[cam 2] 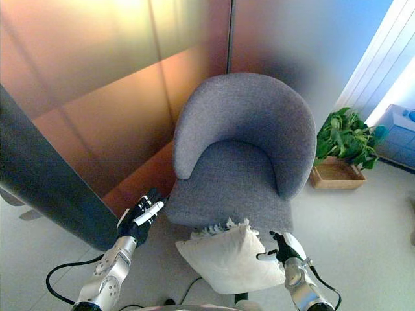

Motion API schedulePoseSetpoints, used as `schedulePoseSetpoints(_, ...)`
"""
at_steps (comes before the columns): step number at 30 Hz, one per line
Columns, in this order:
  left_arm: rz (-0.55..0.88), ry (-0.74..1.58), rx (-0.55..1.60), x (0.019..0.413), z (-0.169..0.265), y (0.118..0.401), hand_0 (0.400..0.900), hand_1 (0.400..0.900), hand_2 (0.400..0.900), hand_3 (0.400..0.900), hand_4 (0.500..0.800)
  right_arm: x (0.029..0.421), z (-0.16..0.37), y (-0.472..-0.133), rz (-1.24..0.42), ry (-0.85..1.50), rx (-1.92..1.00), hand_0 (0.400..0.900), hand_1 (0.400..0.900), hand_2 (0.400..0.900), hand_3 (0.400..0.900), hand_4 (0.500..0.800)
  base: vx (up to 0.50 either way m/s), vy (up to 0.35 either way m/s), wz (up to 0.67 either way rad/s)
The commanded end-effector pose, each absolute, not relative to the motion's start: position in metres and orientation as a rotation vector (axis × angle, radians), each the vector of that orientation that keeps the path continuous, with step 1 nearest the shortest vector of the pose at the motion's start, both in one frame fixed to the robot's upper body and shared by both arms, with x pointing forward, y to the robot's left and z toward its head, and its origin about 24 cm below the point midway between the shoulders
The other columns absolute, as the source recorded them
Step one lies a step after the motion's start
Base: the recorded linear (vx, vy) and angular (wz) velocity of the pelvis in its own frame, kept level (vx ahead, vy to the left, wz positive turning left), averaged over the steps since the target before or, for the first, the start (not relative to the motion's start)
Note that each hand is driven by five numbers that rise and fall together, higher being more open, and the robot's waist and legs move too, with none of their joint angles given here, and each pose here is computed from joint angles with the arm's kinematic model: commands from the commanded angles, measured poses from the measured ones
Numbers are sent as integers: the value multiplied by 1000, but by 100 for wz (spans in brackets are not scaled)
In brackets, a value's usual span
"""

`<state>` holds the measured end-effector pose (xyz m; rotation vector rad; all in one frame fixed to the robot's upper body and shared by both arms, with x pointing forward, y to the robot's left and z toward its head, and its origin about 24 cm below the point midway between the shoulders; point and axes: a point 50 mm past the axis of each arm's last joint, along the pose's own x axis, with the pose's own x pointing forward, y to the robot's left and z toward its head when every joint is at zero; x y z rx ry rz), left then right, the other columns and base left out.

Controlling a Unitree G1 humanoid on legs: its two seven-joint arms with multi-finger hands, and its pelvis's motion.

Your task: Pick up the pillow and put it on the sofa.

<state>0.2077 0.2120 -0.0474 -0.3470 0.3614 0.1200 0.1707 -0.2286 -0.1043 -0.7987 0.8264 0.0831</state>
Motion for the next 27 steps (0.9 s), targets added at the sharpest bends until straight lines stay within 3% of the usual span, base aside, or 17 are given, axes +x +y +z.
schedulePoseSetpoints(1,42,82,-321,239,4,217,900,900,900,900,800,204,-81,-247,24,706,-894,900,900,900,900,800,8,-11,7)
schedulePoseSetpoints(11,-8,34,-319,252,19,208,900,900,900,900,800,218,-83,-257,-22,748,-930,900,900,900,900,800,-19,-1,-2)
schedulePoseSetpoints(17,-38,-123,-335,288,56,197,900,900,900,900,800,280,-44,-258,-87,633,-945,900,900,900,900,800,-252,-6,-6)
schedulePoseSetpoints(27,-85,-265,-345,311,93,184,900,900,900,900,800,328,2,-259,-179,540,-966,900,900,900,900,800,-137,-33,-2)
